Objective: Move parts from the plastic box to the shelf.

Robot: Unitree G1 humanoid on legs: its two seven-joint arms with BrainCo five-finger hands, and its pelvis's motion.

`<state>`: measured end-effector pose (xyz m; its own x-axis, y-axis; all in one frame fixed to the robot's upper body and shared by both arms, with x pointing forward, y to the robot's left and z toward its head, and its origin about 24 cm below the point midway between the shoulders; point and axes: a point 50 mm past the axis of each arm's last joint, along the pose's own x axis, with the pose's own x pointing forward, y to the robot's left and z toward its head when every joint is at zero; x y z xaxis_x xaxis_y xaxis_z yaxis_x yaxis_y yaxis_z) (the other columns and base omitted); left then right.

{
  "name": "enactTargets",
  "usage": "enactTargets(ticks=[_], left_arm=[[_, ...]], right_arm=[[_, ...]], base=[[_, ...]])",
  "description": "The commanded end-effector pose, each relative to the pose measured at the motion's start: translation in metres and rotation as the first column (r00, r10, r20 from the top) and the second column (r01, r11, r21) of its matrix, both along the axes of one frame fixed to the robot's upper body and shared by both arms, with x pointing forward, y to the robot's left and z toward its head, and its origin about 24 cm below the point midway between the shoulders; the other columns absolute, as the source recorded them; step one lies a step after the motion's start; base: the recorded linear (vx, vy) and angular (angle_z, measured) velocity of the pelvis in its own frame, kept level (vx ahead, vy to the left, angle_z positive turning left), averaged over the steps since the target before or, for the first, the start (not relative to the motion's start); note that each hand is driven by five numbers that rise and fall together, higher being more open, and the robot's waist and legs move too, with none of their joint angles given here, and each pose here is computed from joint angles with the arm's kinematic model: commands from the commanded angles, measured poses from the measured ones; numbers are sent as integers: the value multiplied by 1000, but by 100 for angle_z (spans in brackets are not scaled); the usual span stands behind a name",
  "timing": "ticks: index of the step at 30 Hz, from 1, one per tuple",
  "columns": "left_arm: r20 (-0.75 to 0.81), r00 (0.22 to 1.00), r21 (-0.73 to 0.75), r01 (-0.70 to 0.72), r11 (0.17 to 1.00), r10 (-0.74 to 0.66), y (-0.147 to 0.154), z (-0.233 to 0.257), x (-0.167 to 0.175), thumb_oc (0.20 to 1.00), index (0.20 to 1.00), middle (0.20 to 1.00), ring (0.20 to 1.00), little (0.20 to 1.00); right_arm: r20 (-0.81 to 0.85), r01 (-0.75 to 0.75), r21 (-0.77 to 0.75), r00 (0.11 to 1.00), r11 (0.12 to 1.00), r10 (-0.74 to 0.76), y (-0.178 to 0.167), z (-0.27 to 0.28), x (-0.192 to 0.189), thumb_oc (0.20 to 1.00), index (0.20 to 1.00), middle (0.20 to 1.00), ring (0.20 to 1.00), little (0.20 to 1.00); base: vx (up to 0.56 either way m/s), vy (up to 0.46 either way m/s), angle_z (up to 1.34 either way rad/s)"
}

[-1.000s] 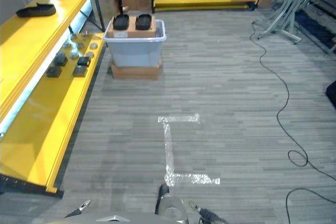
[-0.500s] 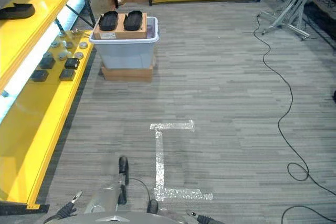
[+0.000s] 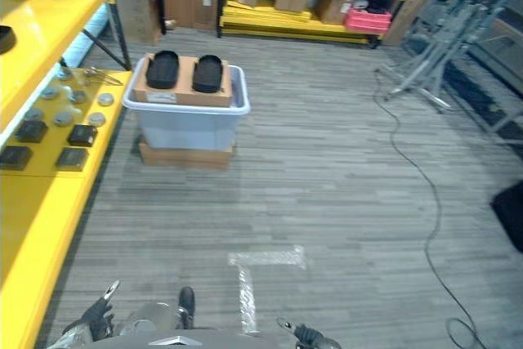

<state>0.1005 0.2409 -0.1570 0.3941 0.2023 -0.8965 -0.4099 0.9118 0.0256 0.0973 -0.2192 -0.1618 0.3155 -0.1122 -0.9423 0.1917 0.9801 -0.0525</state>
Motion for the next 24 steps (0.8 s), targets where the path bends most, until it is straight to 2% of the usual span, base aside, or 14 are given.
enactTargets(ticks=[1,4,7,12,15,20,24], left_arm=[[-24,1000,33,-8,999,9,5,0,-9,1000,1000,1000,1000,1000],[-25,999,48,-20,999,21,14,3,-7,1000,1000,1000,1000,1000],[-35,999,51,25,998,-24,19,3,-14,1000,1000,1000,1000,1000],[-38,998,42,48,998,-46,18,0,-29,1000,1000,1000,1000,1000],[-33,998,18,53,998,-53,11,-1,-26,1000,1000,1000,1000,1000],[-17,1000,-14,18,1000,-18,-2,-5,-24,1000,1000,1000,1000,1000],[-15,999,-6,-32,999,31,0,-4,-20,1000,1000,1000,1000,1000]], right_arm=[[-1,-24,-43,1000,999,24,-16,3,-7,1000,1000,1000,1000,1000],[18,-28,-29,999,999,28,-18,4,-5,1000,1000,1000,1000,1000],[9,-18,-23,1000,1000,18,-23,2,-17,1000,1000,1000,1000,1000],[-8,0,-48,1000,999,-1,-29,1,-29,1000,1000,1000,1000,1000],[-26,-6,-63,1000,998,4,-31,1,-28,1000,1000,1000,1000,1000],[-62,-15,-104,998,994,8,-46,6,-21,1000,1000,1000,1000,1000],[-92,-22,-126,996,992,11,-57,9,-25,1000,1000,1000,1000,1000]], base=[[367,-133,-1],[443,-230,33],[512,-267,69],[513,-253,90],[518,-288,48],[318,-249,6],[164,-162,-12]])
